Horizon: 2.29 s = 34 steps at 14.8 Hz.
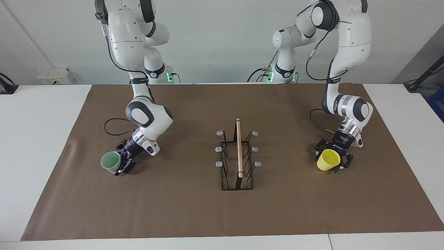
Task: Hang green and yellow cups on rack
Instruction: 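Close the left gripper on the yellow cup while the right gripper grasps the green cup, then lift the yellow cup with the left gripper while the right gripper lifts the green cup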
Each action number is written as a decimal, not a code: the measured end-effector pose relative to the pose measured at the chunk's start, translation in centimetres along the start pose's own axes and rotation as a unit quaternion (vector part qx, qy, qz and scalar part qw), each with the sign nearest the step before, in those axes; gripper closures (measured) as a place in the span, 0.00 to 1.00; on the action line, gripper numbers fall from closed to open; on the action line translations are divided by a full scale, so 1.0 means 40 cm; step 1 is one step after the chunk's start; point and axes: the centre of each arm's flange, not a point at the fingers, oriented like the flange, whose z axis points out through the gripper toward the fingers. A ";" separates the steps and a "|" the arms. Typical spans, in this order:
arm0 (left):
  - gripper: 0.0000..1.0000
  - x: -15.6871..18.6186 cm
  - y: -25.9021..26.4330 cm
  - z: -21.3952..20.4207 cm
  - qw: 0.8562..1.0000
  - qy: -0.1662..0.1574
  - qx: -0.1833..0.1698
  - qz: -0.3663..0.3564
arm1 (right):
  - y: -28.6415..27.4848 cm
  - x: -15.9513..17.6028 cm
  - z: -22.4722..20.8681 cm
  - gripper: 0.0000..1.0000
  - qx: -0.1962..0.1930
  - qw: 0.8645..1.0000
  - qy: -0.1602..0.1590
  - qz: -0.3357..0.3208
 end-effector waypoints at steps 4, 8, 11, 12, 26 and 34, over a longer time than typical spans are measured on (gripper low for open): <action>0.32 0.000 -0.001 0.003 1.000 -0.002 -0.002 -0.002 | -0.003 -0.005 0.007 0.00 -0.004 1.000 -0.004 -0.005; 0.32 0.000 -0.001 0.003 1.000 -0.002 -0.003 0.006 | -0.002 -0.005 0.008 0.24 -0.019 1.000 -0.002 -0.015; 0.32 -0.003 0.008 -0.001 1.000 0.001 -0.001 0.030 | -0.005 -0.009 0.015 0.36 -0.020 1.000 -0.002 -0.017; 0.32 -0.009 0.016 -0.004 0.999 0.005 0.004 0.041 | -0.006 -0.011 0.017 0.36 -0.020 1.000 -0.002 -0.016; 0.32 -0.355 0.140 -0.066 0.898 0.204 0.178 0.345 | 0.054 -0.070 0.016 0.36 -0.029 0.999 0.023 0.003; 0.32 -0.537 0.068 -0.034 0.824 0.295 0.229 0.426 | 0.092 -0.167 0.020 0.36 -0.001 0.995 0.084 0.060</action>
